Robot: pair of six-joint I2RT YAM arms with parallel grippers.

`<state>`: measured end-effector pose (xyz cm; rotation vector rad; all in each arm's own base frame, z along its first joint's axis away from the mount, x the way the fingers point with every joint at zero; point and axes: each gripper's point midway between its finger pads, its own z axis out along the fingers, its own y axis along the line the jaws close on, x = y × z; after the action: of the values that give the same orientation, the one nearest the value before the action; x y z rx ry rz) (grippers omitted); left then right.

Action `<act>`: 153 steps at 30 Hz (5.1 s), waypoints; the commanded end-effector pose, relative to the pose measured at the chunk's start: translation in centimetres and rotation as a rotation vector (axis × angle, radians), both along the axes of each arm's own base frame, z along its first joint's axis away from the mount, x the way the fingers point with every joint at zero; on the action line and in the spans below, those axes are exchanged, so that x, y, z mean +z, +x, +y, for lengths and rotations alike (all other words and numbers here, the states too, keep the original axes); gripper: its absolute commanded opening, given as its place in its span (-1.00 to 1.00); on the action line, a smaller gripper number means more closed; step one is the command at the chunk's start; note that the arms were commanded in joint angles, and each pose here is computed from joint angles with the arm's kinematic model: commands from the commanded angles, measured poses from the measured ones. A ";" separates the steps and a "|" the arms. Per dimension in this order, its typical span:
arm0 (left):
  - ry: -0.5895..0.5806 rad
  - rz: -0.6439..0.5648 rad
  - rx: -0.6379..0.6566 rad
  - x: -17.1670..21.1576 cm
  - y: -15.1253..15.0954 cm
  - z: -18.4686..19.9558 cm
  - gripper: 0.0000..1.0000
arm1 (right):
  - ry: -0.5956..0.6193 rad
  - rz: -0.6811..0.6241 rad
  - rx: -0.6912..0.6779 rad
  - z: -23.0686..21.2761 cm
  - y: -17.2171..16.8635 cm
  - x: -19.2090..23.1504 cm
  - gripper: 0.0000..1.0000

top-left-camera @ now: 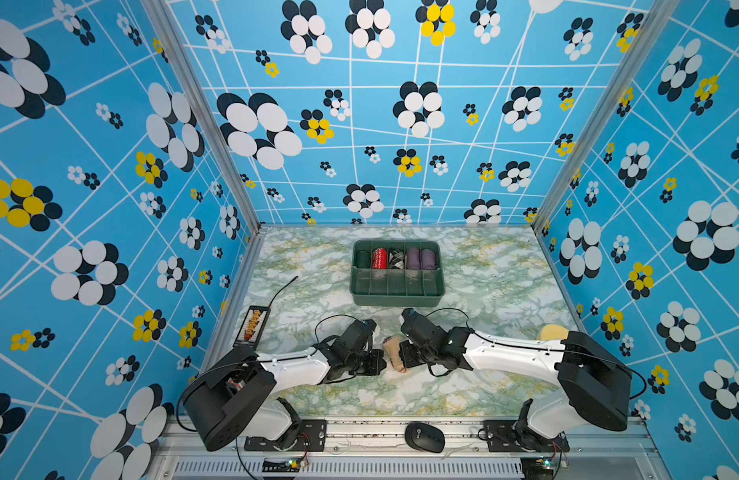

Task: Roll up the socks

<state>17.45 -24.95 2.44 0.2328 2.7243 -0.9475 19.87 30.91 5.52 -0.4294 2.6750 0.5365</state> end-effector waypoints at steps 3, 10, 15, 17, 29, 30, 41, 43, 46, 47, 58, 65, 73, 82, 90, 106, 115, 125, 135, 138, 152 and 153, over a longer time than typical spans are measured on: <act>0.005 -0.064 0.020 3.8 0.3 1.2 -1.00 | -0.150 0.000 0.035 -1.0 -0.9 -1.3 -0.78; -0.139 -0.154 0.056 7.2 1.8 -0.6 -1.00 | -0.172 0.001 0.051 -0.4 -1.3 -1.7 -0.78; -0.129 -0.132 0.051 5.6 2.3 -1.7 -1.00 | -0.166 -0.003 0.049 -0.4 -1.3 -1.4 -0.78; -0.137 -0.146 0.058 5.5 2.7 -2.0 -1.00 | -0.166 -0.003 0.051 -0.4 -1.3 -1.5 -0.78; -0.151 -0.172 0.038 5.6 3.8 -3.8 -1.00 | -0.166 0.008 0.065 0.0 -1.4 -1.9 -0.78; -0.151 -0.166 0.037 5.4 3.7 -3.9 -1.00 | -0.167 0.007 0.064 0.0 -1.4 -2.0 -0.78; -0.033 -0.018 -0.010 -0.7 1.5 -3.9 -1.00 | -0.176 0.001 0.062 -0.3 -1.4 -1.9 -0.75; -0.014 0.017 -0.020 -2.1 0.7 -3.6 -1.00 | -0.180 0.001 0.059 -0.4 -1.4 -1.9 -0.66; 0.020 0.046 -0.020 -3.7 -0.1 -2.9 -1.00 | -0.184 0.001 0.055 -0.6 -1.4 -1.9 -0.55; 0.032 0.050 -0.020 -4.1 -0.3 -2.7 -1.00 | -0.184 0.002 0.054 -0.6 -1.4 -1.9 -0.51; 0.107 0.066 -0.014 -5.8 -1.3 -0.6 -1.00 | -0.111 -0.021 0.022 -1.5 -0.8 -0.3 -0.16; 0.113 0.055 0.005 -5.8 -1.5 0.3 -1.00 | 0.078 0.041 -0.020 -1.9 -0.5 0.4 -0.04; 0.077 -0.003 0.020 -4.6 -0.8 0.8 -1.00 | 0.247 0.115 -0.026 -1.8 -0.3 0.7 0.02; 0.043 -0.005 0.030 -4.5 -0.7 1.1 -1.00 | 0.343 0.199 0.033 -0.2 -1.0 -0.4 0.04; 0.012 0.018 0.052 -4.9 -0.6 1.6 -1.00 | 0.331 0.249 0.050 -0.1 -1.5 -2.3 0.04; -0.004 0.027 0.047 -5.0 -0.3 1.1 -1.00 | 0.358 0.313 0.079 1.3 -2.3 -3.3 0.08; -0.008 0.026 0.045 -5.0 -0.4 1.1 -1.00 | 0.331 0.320 0.105 2.7 -2.6 -3.8 0.06; -0.017 0.021 0.048 -4.8 -0.2 1.0 -1.00 | 0.277 0.312 0.088 2.8 -2.6 -5.0 -0.41; -0.021 -0.012 0.059 -2.5 0.6 1.0 -1.00 | -0.038 0.133 0.125 0.9 -2.1 -3.9 -1.00; -0.015 -0.024 0.064 -1.8 0.8 1.2 -1.00 | -0.149 0.096 0.135 0.1 -2.1 -3.7 -1.00; 0.048 0.039 0.033 -2.9 -0.6 2.2 -1.00 | -0.230 0.058 0.157 0.4 -2.2 -3.2 -0.83; 0.053 0.042 0.031 -3.0 -0.7 2.3 -1.00 | -0.220 0.060 0.154 0.5 -2.2 -3.2 -0.70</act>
<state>20.43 -26.15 4.97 0.1909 2.5060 -1.0732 17.38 34.52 4.14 -0.6890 2.7414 0.5068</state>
